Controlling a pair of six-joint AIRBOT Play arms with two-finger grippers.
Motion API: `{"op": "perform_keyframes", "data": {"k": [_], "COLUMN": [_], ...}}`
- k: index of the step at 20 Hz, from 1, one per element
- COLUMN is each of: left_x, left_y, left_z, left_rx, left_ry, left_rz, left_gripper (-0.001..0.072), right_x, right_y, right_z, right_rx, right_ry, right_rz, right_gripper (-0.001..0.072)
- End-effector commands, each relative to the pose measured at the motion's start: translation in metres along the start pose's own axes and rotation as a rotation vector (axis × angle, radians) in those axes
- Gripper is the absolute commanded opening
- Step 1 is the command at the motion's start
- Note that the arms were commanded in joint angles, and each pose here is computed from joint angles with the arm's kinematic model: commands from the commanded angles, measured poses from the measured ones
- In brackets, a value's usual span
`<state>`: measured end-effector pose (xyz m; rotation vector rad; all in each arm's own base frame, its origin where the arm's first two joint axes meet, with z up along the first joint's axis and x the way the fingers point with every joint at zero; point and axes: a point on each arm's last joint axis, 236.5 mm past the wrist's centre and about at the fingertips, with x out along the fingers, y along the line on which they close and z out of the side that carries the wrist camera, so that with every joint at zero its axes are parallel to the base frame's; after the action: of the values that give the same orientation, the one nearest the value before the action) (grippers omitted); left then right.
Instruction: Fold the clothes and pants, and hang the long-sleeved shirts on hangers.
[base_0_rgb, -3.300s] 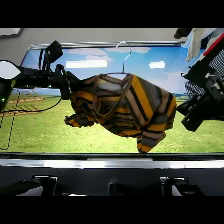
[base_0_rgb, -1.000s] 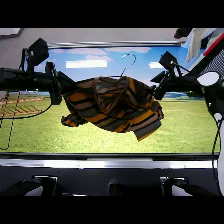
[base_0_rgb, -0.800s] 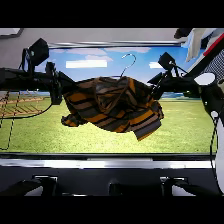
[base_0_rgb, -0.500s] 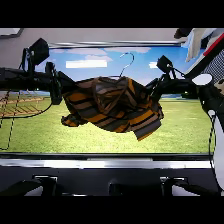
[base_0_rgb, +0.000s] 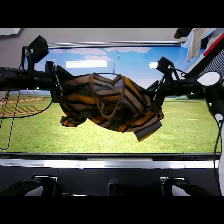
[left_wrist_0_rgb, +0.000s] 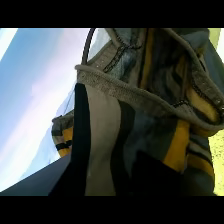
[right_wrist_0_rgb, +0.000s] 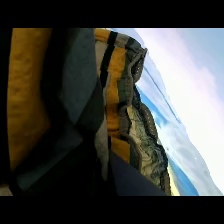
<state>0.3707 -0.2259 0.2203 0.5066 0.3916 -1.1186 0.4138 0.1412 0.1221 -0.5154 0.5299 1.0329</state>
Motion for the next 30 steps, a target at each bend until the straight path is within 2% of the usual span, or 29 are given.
{"op": "perform_keyframes", "data": {"k": [1, 5, 10, 13, 16, 20, 25, 30], "left_x": [-0.003, -0.006, -0.023, -0.032, -0.030, -0.028, -0.026, -0.024], "left_y": [0.023, 0.028, 0.062, 0.072, 0.066, 0.062, 0.059, 0.052], "left_z": [0.011, 0.013, 0.005, -0.005, -0.006, -0.005, -0.003, -0.005], "left_rx": [-0.139, -0.186, -0.617, -0.766, -0.775, -0.848, -0.846, -0.847], "left_ry": [-0.048, -0.063, -0.131, -0.140, -0.125, -0.126, -0.124, -0.103], "left_rz": [0.098, 0.121, 0.214, 0.231, 0.210, 0.194, 0.185, 0.163], "left_gripper": [0.0515, 0.0554, 0.0555, 0.0554, 0.0553, 0.0552, 0.0551, 0.0551], "right_x": [-0.037, -0.092, -0.162, -0.204, -0.246, -0.305, -0.375, -0.421], "right_y": [0.010, 0.017, 0.029, 0.041, 0.055, 0.080, 0.109, 0.130], "right_z": [-0.010, 0.001, 0.017, 0.025, 0.031, 0.032, 0.019, -0.021], "right_rx": [0.008, -0.031, -0.054, -0.018, 0.073, 0.287, 0.509, 0.703], "right_ry": [0.136, 0.197, 0.227, 0.213, 0.167, 0.035, -0.127, -0.064], "right_rz": [-0.068, -0.217, -0.436, -0.575, -0.718, -0.924, -1.163, -1.331], "right_gripper": [0.0021, 0.0021, 0.0021, 0.0021, 0.0020, 0.0021, 0.0023, 0.0022]}}
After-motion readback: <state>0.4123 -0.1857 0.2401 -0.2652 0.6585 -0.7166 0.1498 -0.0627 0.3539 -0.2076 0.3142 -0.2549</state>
